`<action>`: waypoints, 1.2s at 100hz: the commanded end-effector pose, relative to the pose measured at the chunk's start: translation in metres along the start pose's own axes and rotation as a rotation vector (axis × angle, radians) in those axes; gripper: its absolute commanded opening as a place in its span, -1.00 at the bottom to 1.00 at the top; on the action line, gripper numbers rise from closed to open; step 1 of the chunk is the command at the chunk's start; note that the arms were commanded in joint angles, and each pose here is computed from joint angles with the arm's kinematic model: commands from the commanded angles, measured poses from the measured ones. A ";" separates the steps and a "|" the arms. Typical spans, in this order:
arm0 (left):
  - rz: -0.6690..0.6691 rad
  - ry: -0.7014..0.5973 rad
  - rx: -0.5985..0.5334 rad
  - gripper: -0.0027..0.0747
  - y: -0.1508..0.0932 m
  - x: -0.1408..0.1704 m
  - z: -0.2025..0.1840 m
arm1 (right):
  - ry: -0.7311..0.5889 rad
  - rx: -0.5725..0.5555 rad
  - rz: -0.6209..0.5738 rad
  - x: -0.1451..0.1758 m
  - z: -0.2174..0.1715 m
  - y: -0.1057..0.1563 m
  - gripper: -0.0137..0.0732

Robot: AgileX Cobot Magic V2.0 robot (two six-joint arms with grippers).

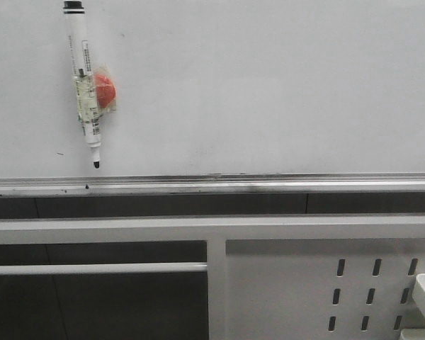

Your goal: Write number 1 on whiteboard

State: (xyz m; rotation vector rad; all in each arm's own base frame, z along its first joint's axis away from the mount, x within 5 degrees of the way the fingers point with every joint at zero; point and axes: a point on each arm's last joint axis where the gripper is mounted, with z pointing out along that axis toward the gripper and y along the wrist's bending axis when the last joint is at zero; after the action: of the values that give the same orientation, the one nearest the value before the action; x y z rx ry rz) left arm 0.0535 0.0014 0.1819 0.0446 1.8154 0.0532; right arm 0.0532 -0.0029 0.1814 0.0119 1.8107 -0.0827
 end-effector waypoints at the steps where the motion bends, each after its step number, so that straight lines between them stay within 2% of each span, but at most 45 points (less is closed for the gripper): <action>1: 0.005 -0.052 -0.003 -0.98 0.000 0.005 0.002 | -0.023 0.008 0.002 0.002 0.000 0.000 -0.85; 20: 0.000 -0.076 -0.001 -0.98 -0.001 0.002 0.002 | -0.023 0.008 0.002 0.002 0.000 0.000 -0.85; 42: -0.006 -0.322 0.000 -0.98 -0.001 -0.019 -0.003 | -0.023 0.008 0.002 0.002 0.000 0.000 -0.85; 57: -0.006 -0.358 0.000 -0.98 -0.001 -0.023 -0.004 | -0.038 0.011 -0.004 0.001 0.000 -0.001 -0.85; 74: 0.008 -0.436 -0.002 -0.98 -0.001 -0.029 -0.007 | -0.214 0.028 -0.005 -0.015 -0.002 -0.002 -0.85; 82: 0.008 -0.454 -0.002 -0.98 -0.001 -0.031 -0.007 | -0.241 0.031 -0.007 -0.017 -0.003 -0.002 -0.85; 92: -0.022 -0.507 0.001 -0.98 0.000 -0.035 -0.010 | -0.262 0.044 -0.067 -0.019 -0.003 -0.003 -0.85; 100: -0.075 -0.532 0.004 -0.98 0.001 -0.039 -0.011 | -0.420 0.046 -0.021 -0.033 -0.008 -0.003 -0.85; 108: -0.101 -0.522 0.007 -0.98 0.002 -0.044 -0.013 | -0.607 0.033 0.136 -0.047 -0.016 -0.006 -0.85; 112: -0.109 -0.513 0.009 -0.98 0.002 -0.048 -0.015 | -0.704 0.040 0.147 -0.055 -0.022 -0.008 -0.85; 120: -0.110 -0.477 0.013 -0.98 0.002 -0.062 -0.019 | -0.728 0.039 0.149 -0.061 -0.025 -0.008 -0.85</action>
State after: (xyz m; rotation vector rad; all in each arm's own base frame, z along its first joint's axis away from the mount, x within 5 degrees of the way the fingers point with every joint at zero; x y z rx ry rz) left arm 0.0544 -0.0003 0.2221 -0.0108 1.4095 -0.0229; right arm 0.0508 -0.0060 0.2319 0.1087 1.2424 -0.0268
